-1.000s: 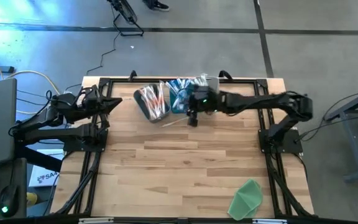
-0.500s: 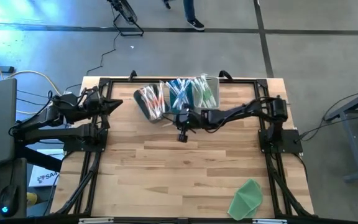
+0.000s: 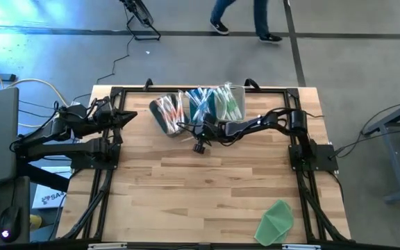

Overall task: Pick & Place Toothbrushes
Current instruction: Put the orange toothbrush into the dark blue bin

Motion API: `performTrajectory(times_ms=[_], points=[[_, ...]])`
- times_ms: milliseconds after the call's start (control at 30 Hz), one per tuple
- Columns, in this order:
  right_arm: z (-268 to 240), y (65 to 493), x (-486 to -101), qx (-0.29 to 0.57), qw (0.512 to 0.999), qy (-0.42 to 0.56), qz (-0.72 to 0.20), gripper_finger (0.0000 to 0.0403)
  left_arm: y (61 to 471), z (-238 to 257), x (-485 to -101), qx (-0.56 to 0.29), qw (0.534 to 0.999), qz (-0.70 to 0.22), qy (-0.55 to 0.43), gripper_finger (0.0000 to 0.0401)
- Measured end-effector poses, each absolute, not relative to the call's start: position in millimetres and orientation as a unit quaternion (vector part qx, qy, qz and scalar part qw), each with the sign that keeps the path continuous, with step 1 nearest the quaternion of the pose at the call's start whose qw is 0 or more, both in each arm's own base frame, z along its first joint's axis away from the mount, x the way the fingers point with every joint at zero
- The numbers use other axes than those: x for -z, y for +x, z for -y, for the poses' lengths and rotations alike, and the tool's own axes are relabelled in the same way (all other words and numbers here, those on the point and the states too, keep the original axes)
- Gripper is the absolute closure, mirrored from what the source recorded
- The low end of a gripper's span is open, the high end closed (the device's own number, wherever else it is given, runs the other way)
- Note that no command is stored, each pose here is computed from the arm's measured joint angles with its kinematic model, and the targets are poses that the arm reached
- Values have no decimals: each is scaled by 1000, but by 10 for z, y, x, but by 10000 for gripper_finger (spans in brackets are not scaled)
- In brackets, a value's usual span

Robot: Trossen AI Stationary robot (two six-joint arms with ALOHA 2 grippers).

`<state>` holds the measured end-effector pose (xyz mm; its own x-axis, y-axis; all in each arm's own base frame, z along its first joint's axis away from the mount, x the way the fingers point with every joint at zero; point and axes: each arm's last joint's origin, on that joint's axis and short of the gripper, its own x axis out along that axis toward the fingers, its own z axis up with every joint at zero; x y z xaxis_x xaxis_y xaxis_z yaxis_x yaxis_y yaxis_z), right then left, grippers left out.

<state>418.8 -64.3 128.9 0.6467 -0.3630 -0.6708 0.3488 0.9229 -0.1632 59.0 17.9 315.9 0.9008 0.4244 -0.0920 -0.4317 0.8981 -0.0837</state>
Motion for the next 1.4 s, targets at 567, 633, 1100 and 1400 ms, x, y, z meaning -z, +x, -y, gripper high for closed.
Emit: performTrajectory(times_ms=[567,633,1100,1400], points=[[344,4103,-1449,148,893,-27,-425,400,590,-179,-3160,-220,974,-36,-51,401],[345,4138,-1622,147,903,-42,-401,400,590,-179,-3160,-220,974,-36,-51,401],[263,4014,-1789,31,880,-80,-467,333,589,-179,-3161,-220,974,-35,-51,401],[313,3948,-1592,-1,858,-80,-507,213,590,-179,-3161,-220,974,-36,-51,401]])
